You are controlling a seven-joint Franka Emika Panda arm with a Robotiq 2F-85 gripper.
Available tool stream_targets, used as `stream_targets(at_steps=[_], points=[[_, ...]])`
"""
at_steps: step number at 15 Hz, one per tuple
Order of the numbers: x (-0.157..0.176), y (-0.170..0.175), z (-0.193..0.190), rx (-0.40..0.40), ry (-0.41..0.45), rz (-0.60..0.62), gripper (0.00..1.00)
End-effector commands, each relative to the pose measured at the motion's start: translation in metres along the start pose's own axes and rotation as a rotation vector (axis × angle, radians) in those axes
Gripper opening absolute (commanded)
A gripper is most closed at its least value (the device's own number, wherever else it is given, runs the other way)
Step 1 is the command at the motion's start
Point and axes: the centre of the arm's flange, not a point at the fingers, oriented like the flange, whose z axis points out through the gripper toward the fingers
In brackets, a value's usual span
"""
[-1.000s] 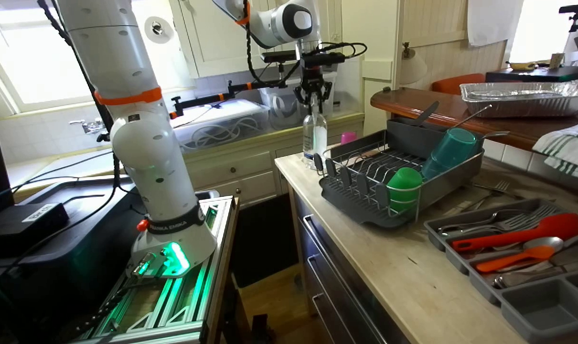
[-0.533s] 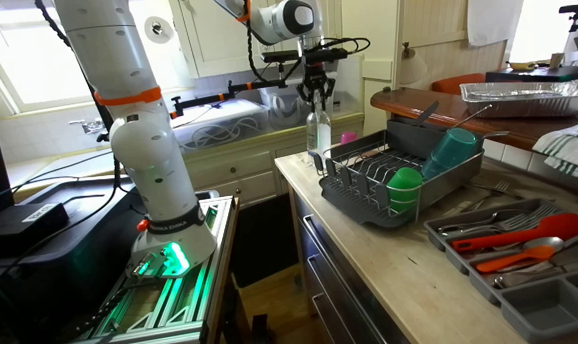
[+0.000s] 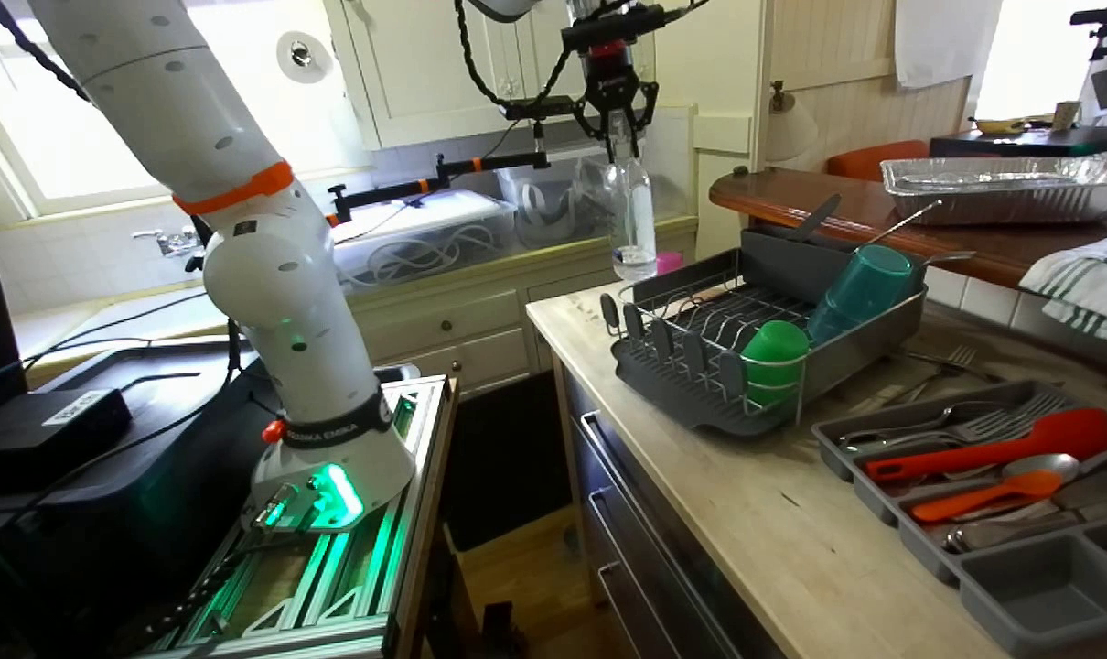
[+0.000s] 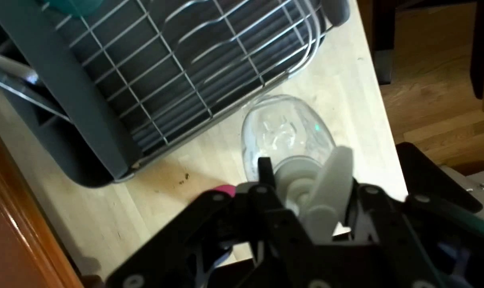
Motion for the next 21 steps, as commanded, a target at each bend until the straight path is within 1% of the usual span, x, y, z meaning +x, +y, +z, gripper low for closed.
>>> stream_targets(at_steps=[1,5,6,8,9,10,11,13,14,15,16,20,21], points=[[-0.045,0.003,-0.054,0.035,-0.055,0.168,0.12],[-0.096,0.01,-0.092,0.066,-0.069,0.369,0.12],[-0.109,0.012,-0.094,0.074,-0.069,0.423,0.12],[-0.14,0.015,-0.096,0.089,-0.04,0.53,0.12],[-0.149,0.016,-0.091,0.098,-0.003,0.548,0.12],[-0.132,0.019,-0.091,0.074,-0.041,0.481,0.37],[-0.142,0.022,-0.091,0.083,-0.028,0.506,0.37],[-0.151,0.024,-0.09,0.094,-0.018,0.526,0.37],[-0.15,0.024,-0.089,0.096,-0.017,0.529,0.12],[-0.152,0.028,-0.087,0.099,-0.01,0.571,0.12],[-0.163,0.034,-0.084,0.097,-0.025,0.63,0.12],[-0.224,0.056,-0.072,0.089,-0.091,0.853,0.12],[-0.245,0.062,-0.07,0.091,-0.1,0.912,0.12]])
